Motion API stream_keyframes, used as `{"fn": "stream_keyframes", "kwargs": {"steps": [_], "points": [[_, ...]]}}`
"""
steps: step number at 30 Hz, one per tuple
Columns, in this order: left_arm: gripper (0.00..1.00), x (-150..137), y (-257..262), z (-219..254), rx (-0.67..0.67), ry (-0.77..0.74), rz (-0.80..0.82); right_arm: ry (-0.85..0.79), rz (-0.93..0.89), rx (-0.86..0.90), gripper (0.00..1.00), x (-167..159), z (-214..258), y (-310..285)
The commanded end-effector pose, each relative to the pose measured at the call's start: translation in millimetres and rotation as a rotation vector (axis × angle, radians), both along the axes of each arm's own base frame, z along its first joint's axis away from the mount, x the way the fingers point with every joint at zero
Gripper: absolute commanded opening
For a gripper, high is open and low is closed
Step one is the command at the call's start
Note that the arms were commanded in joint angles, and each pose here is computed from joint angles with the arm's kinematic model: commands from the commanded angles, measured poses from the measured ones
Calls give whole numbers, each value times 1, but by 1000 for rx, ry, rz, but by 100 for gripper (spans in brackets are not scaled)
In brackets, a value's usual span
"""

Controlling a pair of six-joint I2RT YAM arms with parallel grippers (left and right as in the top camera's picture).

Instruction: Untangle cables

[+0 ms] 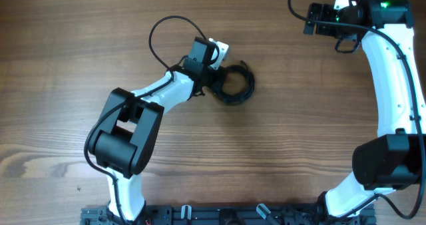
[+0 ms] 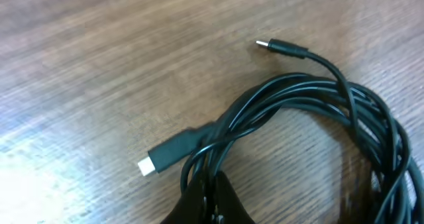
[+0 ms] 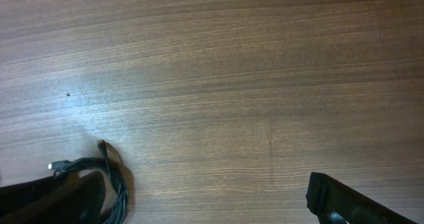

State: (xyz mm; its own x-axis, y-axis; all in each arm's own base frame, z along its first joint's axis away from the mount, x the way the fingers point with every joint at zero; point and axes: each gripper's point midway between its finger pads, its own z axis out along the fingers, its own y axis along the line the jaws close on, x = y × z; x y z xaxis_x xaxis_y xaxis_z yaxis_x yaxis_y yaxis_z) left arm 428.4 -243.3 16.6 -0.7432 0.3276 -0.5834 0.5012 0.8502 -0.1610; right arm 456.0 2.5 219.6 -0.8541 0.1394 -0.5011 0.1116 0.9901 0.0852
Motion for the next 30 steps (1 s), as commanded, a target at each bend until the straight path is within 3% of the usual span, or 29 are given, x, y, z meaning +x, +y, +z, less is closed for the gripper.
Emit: {"fn": "stream_keyframes", "kwargs": {"steps": [1,8,14,30], "points": [[4,18,1,18,-13,-38,35,5,-26,-9,100,3,-2,-4],[4,19,0,39,-27,-70,32,7,22,-2,100,3,-2,2],[4,21,4,60,-32,-112,13,4,176,31,100,0,-2,20],[4,30,21,120,-67,-230,38,25,274,101,100,-6,-14,38]]}}
